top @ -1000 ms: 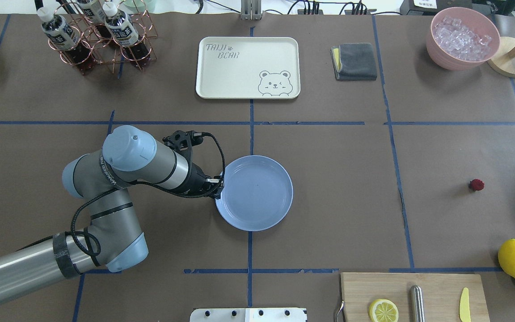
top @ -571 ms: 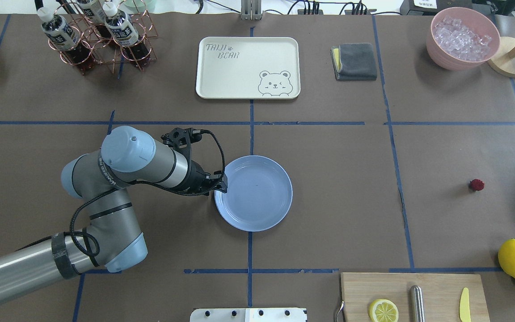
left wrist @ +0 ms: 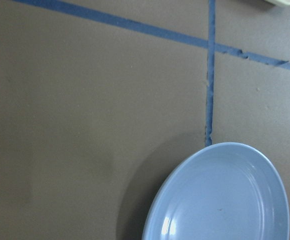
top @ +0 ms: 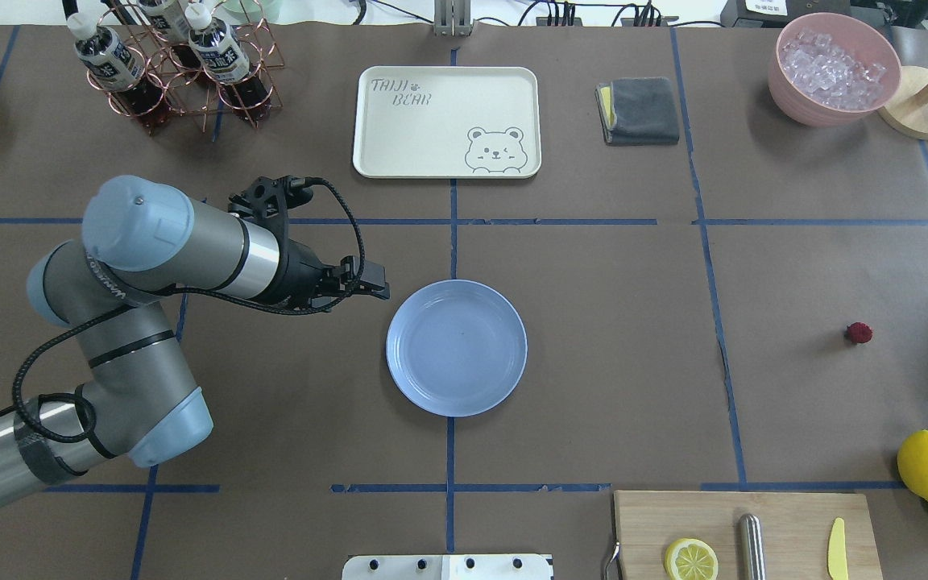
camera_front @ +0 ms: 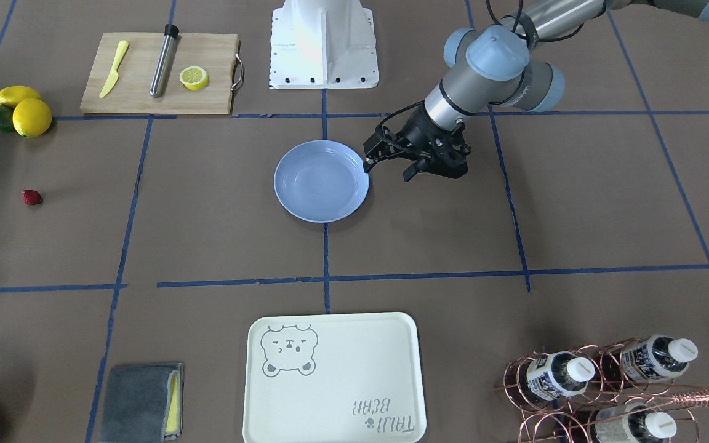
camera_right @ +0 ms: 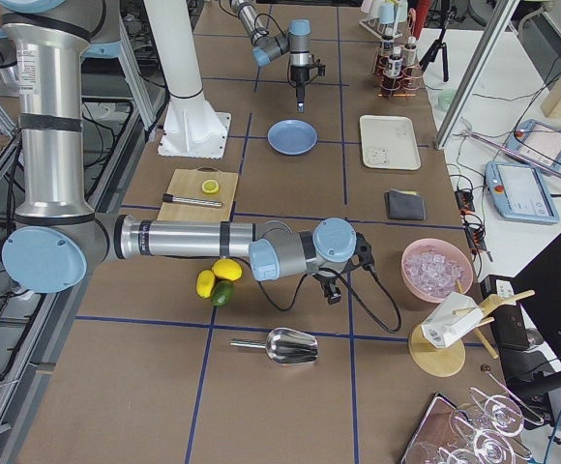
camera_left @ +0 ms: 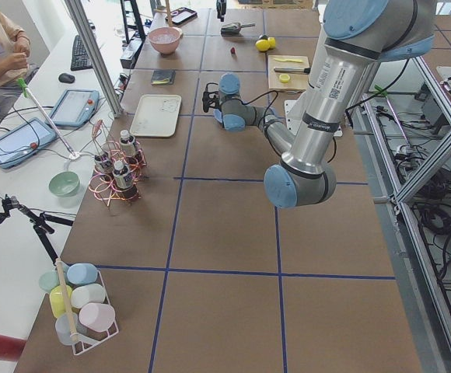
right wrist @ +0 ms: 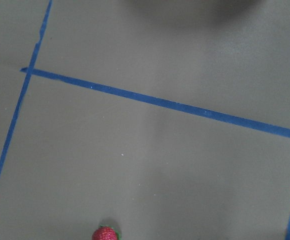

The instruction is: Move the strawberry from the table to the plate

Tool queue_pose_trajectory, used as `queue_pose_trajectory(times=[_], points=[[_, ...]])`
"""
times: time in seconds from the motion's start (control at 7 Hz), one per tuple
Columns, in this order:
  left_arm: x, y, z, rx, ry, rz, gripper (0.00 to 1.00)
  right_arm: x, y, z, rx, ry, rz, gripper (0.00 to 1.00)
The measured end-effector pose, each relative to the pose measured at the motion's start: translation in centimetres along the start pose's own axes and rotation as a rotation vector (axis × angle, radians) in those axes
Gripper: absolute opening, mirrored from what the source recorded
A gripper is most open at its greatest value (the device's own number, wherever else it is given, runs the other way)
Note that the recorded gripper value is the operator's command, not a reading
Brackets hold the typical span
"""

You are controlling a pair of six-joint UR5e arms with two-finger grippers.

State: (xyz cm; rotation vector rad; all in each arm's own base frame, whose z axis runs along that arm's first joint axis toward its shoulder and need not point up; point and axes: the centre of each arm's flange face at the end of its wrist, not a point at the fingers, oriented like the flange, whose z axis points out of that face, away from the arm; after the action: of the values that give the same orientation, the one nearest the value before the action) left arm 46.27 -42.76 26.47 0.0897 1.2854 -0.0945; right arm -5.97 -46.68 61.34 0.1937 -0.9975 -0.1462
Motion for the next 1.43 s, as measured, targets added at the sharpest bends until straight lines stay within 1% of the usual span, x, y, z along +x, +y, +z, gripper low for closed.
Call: queue_pose_trajectory(times=[0.14,0.29,0.43,0.57,0.71,0.86,1.0,1.14,1.43], points=[[-0.1,-0.2,-0.9,0.006,0.007,-0.001,1.0,-1.9,1.5,2.8,0.028,0.029,0.07,1.0],[-0.1,-0.3,-1.4,0.01,0.01,-0.003,1.0,-3.4,2.5,5.0,0.049,0.049,0.119,1.0],[-0.1,-0.3,-1.6,0.012,0.01,-0.005,1.0,-4.5,3.3,6.7,0.061,0.07,0.135,1.0],[-0.1,-0.3,-1.7,0.013,0.01,-0.006,1.0,-5.1,3.9,8.0,0.064,0.088,0.132,1.0],[-0.1,-0.3,-1.8,0.014,0.011,-0.008,1.0,-5.7,4.5,9.1,0.055,0.098,0.121,1.0],[-0.1,-0.3,-1.8,0.015,0.012,-0.009,1.0,-6.1,5.2,10.0,0.038,0.104,0.112,1.0],[-0.1,-0.3,-1.9,0.016,0.012,-0.01,1.0,-6.2,5.9,10.7,0.018,0.109,0.105,0.96],[-0.2,-0.3,-1.9,0.018,0.011,-0.011,1.0,-6.5,6.7,11.7,-0.001,0.119,0.096,0.88],[-0.4,-0.2,-2.0,0.02,0.009,-0.012,1.0,-6.9,7.3,13.1,-0.02,0.139,0.08,0.47]])
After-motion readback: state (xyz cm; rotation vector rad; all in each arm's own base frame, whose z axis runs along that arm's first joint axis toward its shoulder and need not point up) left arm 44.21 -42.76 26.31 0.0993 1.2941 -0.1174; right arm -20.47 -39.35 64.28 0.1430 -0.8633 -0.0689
